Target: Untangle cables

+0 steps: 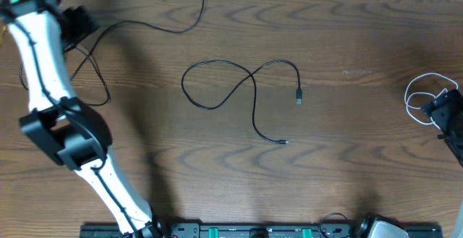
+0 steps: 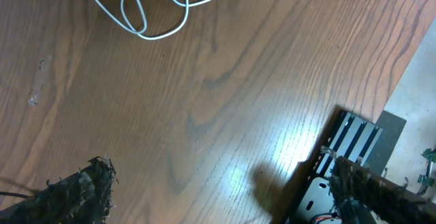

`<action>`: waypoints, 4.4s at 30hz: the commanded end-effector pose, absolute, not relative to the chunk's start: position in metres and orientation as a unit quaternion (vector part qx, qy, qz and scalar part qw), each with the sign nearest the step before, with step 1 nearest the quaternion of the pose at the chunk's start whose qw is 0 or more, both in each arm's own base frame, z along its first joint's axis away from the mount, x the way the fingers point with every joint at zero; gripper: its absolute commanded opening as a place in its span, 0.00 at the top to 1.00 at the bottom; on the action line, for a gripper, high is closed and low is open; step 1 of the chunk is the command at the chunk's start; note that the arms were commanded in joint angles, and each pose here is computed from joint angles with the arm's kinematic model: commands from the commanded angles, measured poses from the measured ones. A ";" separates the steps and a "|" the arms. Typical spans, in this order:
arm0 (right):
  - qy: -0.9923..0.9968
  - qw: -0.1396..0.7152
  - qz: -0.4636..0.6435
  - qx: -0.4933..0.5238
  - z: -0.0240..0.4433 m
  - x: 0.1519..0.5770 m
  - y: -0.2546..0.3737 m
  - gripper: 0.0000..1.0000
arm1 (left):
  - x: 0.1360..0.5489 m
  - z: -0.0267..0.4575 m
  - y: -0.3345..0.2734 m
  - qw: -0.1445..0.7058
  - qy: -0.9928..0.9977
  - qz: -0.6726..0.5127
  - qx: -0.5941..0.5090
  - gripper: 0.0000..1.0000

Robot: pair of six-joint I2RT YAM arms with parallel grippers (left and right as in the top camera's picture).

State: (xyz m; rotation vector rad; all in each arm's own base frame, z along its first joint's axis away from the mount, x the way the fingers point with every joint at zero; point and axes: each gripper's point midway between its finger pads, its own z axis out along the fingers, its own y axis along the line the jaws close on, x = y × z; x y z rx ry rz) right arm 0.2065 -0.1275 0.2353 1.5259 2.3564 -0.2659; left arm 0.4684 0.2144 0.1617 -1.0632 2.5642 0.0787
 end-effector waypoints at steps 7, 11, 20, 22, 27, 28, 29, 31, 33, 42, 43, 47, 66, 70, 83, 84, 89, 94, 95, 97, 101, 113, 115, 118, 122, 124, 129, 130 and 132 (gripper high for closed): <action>0.819 0.162 -0.097 0.543 0.236 0.205 -0.130 0.01 | 0.392 0.151 0.274 0.112 0.816 0.051 -0.566 0.01; 0.818 0.162 -0.097 0.543 0.236 0.205 -0.130 0.01 | 0.373 0.135 0.271 0.067 0.816 0.052 -0.572 0.02; 0.819 0.162 -0.097 0.543 0.236 0.205 -0.130 0.01 | 0.373 0.085 0.213 -0.016 0.809 -0.071 -0.583 0.02; 0.819 0.162 -0.097 0.543 0.236 0.205 -0.130 0.01 | 0.372 0.077 0.213 -0.017 0.810 -0.067 -0.583 0.02; 0.819 0.162 -0.097 0.543 0.236 0.205 -0.130 0.01 | 0.375 0.066 0.215 -0.010 0.810 -0.068 -0.583 0.26; 0.819 0.162 -0.097 0.543 0.236 0.205 -0.130 0.01 | 0.376 0.065 0.216 -0.006 0.810 -0.068 -0.582 0.29; 0.819 0.162 -0.097 0.543 0.236 0.205 -0.130 0.01 | 0.377 0.065 0.217 -0.003 0.810 -0.068 -0.582 0.30; 0.819 0.162 -0.097 0.543 0.236 0.205 -0.130 0.01 | 0.381 0.064 0.219 0.006 0.810 -0.068 -0.582 0.43; 0.819 0.162 -0.097 0.543 0.236 0.205 -0.130 0.01 | 0.387 0.064 0.223 0.020 0.811 -0.071 -0.581 0.71; 0.819 0.162 -0.097 0.543 0.236 0.205 -0.130 0.01 | 0.499 0.133 0.219 0.220 0.784 -0.300 -0.497 0.92; 0.818 0.162 -0.097 0.543 0.236 0.205 -0.130 0.01 | 0.513 0.152 0.221 0.249 0.771 -0.327 -0.486 0.92; 0.819 0.162 -0.097 0.543 0.236 0.205 -0.130 0.01 | 0.559 0.268 0.243 0.403 0.715 -0.375 -0.431 0.93; 0.819 0.162 -0.097 0.543 0.236 0.205 -0.130 0.01 | 0.503 0.174 0.237 0.278 0.905 -0.106 -0.305 0.01; 0.819 0.162 -0.097 0.543 0.236 0.205 -0.130 0.01 | 0.499 0.170 0.231 0.263 0.908 -0.110 -0.307 0.01; 0.819 0.162 -0.097 0.543 0.236 0.205 -0.130 0.01 | 0.509 0.180 0.123 0.239 0.936 -0.218 -0.139 0.07; 0.819 0.162 -0.097 0.543 0.236 0.205 -0.130 0.01 | 0.512 0.179 0.110 0.236 0.940 -0.214 -0.119 0.07; 0.818 0.162 -0.097 0.543 0.236 0.205 -0.130 0.01 | 0.527 0.167 0.064 0.222 0.965 -0.124 -0.060 0.07; 0.819 0.162 -0.097 0.543 0.236 0.205 -0.130 0.01 | 0.532 0.157 0.016 0.207 0.976 -0.066 -0.009 0.07; 0.818 0.162 -0.097 0.543 0.236 0.205 -0.130 0.01 | 0.532 0.155 0.005 0.204 0.977 -0.064 0.001 0.07; 0.819 0.162 -0.097 0.543 0.236 0.205 -0.130 0.01 | 0.533 0.151 -0.013 0.201 0.978 -0.060 0.019 0.07; 0.819 0.162 -0.097 0.543 0.236 0.205 -0.130 0.01 | 0.534 0.135 -0.037 0.187 0.980 -0.052 0.040 0.07; 0.819 0.162 -0.097 0.543 0.236 0.205 -0.130 0.01 | 0.550 0.067 -0.030 0.155 0.988 -0.007 0.006 0.92; 0.819 0.162 -0.097 0.543 0.236 0.205 -0.130 0.01 | 0.557 0.059 -0.031 0.162 0.987 -0.008 0.006 0.93; 0.819 0.162 -0.097 0.543 0.236 0.205 -0.130 0.01 | 0.567 0.048 -0.032 0.173 0.985 -0.011 -0.003 0.92; 0.819 0.162 -0.097 0.543 0.236 0.205 -0.130 0.01 | 0.575 0.028 -0.033 0.176 0.984 -0.015 -0.016 0.92; 0.819 0.162 -0.097 0.543 0.236 0.205 -0.130 0.01 | 0.577 0.018 -0.033 0.173 0.985 -0.015 -0.016 0.92; 0.819 0.162 -0.097 0.543 0.236 0.205 -0.130 0.01 | 0.578 -0.011 -0.033 0.162 0.987 -0.014 -0.016 0.92; 0.819 0.162 -0.097 0.543 0.236 0.205 -0.130 0.01 | 0.579 -0.014 -0.033 0.161 0.987 -0.014 -0.016 0.92; 0.819 0.162 -0.097 0.543 0.236 0.205 -0.130 0.01 | 0.580 -0.019 -0.033 0.161 0.987 -0.014 -0.016 0.92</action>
